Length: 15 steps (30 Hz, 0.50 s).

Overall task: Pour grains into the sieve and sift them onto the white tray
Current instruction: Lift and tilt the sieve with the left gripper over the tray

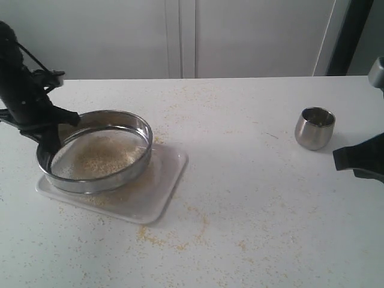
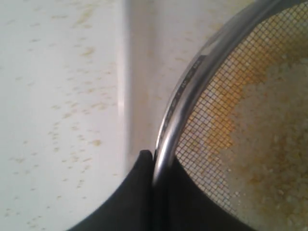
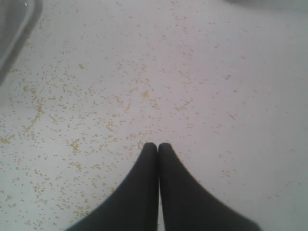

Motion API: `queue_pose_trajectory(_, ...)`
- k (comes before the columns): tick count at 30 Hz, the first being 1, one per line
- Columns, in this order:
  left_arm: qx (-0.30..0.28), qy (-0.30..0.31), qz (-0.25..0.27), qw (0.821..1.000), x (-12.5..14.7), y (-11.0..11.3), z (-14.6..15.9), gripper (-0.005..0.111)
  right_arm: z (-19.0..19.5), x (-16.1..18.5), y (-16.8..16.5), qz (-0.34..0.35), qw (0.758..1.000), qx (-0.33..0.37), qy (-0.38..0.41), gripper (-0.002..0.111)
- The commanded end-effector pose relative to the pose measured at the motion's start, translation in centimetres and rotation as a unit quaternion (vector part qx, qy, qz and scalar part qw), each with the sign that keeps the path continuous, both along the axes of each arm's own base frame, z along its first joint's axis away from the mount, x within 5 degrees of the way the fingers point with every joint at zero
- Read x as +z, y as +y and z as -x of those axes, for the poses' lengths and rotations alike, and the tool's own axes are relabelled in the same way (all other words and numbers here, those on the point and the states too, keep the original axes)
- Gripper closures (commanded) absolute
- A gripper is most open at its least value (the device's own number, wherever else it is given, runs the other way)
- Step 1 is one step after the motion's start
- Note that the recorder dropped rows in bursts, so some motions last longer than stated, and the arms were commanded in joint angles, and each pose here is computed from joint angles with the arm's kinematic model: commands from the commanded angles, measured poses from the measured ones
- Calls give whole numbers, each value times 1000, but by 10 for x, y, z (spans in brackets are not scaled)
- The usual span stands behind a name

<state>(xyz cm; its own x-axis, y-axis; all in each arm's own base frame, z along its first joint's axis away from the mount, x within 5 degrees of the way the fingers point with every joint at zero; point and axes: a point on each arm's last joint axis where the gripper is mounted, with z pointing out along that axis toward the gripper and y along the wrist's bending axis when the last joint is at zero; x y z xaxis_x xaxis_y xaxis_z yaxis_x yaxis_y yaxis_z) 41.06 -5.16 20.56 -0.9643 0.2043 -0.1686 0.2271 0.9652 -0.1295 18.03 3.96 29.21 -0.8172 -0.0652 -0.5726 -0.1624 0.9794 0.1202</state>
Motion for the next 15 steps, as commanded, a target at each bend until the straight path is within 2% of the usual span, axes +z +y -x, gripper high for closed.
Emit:
queue_pose_trajectory(1,-39,-9,103,994,14,-19,3,107,1,0,-1,-1,1000,-2,-5,108)
queue_pose_trajectory(2,-78,-18,100,992,14,-26,4,107,1,0,-1,-1,1000,-2,-5,108)
queue_pose_trajectory(3,-90,-25,77,993,13,-24,3,107,1,0,-1,-1,1000,-2,-5,108)
queue_pose_trajectory(4,-78,-27,40,996,11,-18,2,107,1,0,-1,-1,1000,-2,-5,108)
queue_pose_trajectory(5,-33,-25,3,999,10,-5,0,107,1,0,-1,-1,1000,-2,-5,108)
queue_pose_trajectory(6,15,-18,-13,1000,8,4,-1,107,1,0,-1,-1,1000,-2,-5,108)
queue_pose_trajectory(7,62,-9,-7,998,7,8,-1,107,1,0,-1,-1,1000,-2,-5,108)
queue_pose_trajectory(9,27,-4,48,998,7,-5,2,107,1,0,-1,-1,1000,-2,-5,108)
queue_pose_trajectory(10,-17,-7,78,997,8,-19,4,107,1,0,-1,-1,1000,-2,-5,108)
queue_pose_trajectory(11,-58,-12,87,994,9,-30,6,107,1,0,-1,-1,1000,-2,-5,108)
queue_pose_trajectory(12,-81,-14,78,994,8,-37,8,107,0,0,-1,-1,1000,-3,-7,108)
queue_pose_trajectory(14,-115,-16,-2,993,5,-26,8,107,0,0,-1,-1,1000,-3,-7,108)
queue_pose_trajectory(15,-80,-11,-34,996,4,-15,6,107,0,0,-1,-1,1000,-3,-7,108)
